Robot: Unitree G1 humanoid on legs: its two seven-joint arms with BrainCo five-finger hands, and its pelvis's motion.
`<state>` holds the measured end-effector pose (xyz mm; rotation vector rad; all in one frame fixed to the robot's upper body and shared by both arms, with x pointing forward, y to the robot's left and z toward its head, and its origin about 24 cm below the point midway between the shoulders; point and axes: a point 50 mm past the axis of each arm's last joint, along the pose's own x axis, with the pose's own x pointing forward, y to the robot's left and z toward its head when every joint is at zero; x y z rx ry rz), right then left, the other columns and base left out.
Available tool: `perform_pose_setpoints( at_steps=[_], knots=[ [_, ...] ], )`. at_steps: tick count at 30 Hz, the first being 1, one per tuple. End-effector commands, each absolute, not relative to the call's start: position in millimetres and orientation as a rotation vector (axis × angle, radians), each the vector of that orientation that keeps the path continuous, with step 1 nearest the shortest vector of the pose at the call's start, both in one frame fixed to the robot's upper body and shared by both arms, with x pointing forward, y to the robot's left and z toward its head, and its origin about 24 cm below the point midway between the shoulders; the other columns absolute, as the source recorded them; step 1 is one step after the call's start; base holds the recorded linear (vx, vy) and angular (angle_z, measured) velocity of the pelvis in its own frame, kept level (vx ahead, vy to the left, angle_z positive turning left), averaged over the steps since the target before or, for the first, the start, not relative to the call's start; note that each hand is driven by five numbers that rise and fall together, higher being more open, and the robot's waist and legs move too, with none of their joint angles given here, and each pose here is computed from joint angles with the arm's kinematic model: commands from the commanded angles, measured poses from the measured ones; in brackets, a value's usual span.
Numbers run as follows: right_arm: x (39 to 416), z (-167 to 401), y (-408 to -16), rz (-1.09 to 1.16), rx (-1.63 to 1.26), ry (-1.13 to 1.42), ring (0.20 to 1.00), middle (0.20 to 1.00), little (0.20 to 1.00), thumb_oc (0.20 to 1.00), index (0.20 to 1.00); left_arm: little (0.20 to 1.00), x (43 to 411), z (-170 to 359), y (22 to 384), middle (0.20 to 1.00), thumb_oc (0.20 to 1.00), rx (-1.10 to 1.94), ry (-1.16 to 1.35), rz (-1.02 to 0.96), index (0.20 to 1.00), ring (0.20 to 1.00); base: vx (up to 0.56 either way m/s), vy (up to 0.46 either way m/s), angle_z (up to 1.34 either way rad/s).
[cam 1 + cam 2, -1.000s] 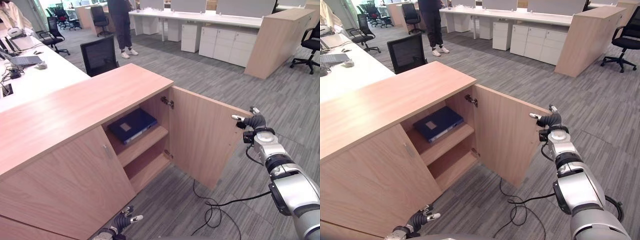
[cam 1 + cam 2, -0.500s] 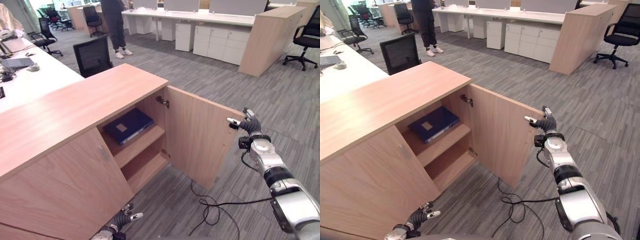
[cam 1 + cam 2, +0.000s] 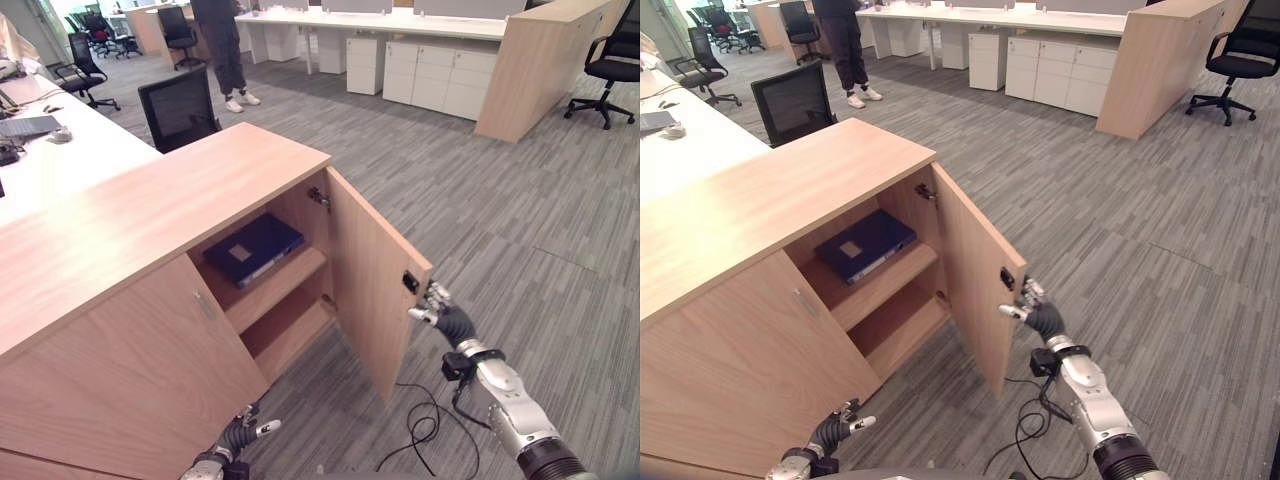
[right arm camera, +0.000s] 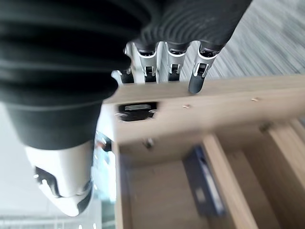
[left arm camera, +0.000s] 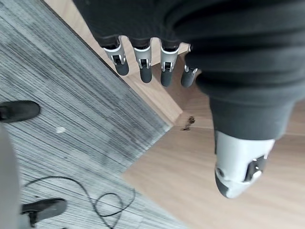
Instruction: Put the empty folder in the office cabinet
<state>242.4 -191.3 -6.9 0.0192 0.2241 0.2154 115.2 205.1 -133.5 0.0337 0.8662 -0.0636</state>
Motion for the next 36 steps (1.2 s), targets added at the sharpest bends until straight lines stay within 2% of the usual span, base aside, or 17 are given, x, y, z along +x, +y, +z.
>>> perform_pose_setpoints(
  at_steps=[1, 8, 17, 18, 22, 26, 30, 36],
  knots=[
    [262.1, 29.8, -140.5, 0.406, 0.142, 0.034, 1.000, 1.000, 1.000, 1.000, 1.000, 1.000, 143.5, -117.8, 223.3, 1.000, 1.000, 0.127, 0.757, -0.059, 1.000, 1.000, -0.03, -0.048, 0.16],
    [269.2, 43.7, -120.4, 0.477, 0.163, -0.019, 1.000, 1.000, 1.000, 1.000, 1.000, 1.000, 145.3, -115.7, 222.7, 1.000, 1.000, 0.133, 0.744, -0.068, 1.000, 1.000, -0.02, -0.036, 0.22],
    [309.1, 77.8, -107.0, 0.423, 0.119, -0.138, 1.000, 1.000, 1.000, 1.000, 1.000, 1.000, 149.6, -110.4, 224.0, 1.000, 1.000, 0.116, 0.713, -0.068, 1.000, 1.000, -0.03, -0.031, 0.29],
    [322.7, 91.0, -122.5, 0.345, 0.075, -0.180, 1.000, 1.000, 1.000, 1.000, 1.000, 1.000, 157.0, -108.2, 221.1, 1.000, 1.000, 0.112, 0.699, -0.087, 1.000, 1.000, -0.11, 0.023, 0.33],
    [334.9, 95.9, -146.6, 0.249, -0.013, -0.169, 1.000, 1.000, 1.000, 1.000, 1.000, 1.000, 153.9, -110.5, 214.9, 1.000, 1.000, 0.114, 0.715, -0.140, 1.000, 1.000, -0.03, 0.081, 1.07],
    [344.0, 97.6, -166.5, 0.162, -0.035, -0.148, 1.000, 1.000, 1.000, 1.000, 1.000, 1.000, 143.4, -114.0, 222.2, 1.000, 1.000, 0.149, 0.758, -0.166, 1.000, 1.000, 0.14, 0.138, 0.44],
    [355.4, 94.6, -204.1, 0.001, -0.057, -0.083, 1.000, 1.000, 1.000, 1.000, 1.000, 1.000, 148.1, -109.8, 223.2, 1.000, 1.000, 0.184, 0.744, -0.215, 1.000, 1.000, 0.15, 0.167, 0.57],
    [371.1, 101.9, -234.4, -0.119, -0.091, -0.017, 1.000, 1.000, 1.000, 1.000, 1.000, 1.000, 159.3, -98.5, 232.5, 1.000, 1.000, 0.210, 0.696, -0.219, 1.000, 1.000, 0.12, 0.147, 0.60]
  ],
)
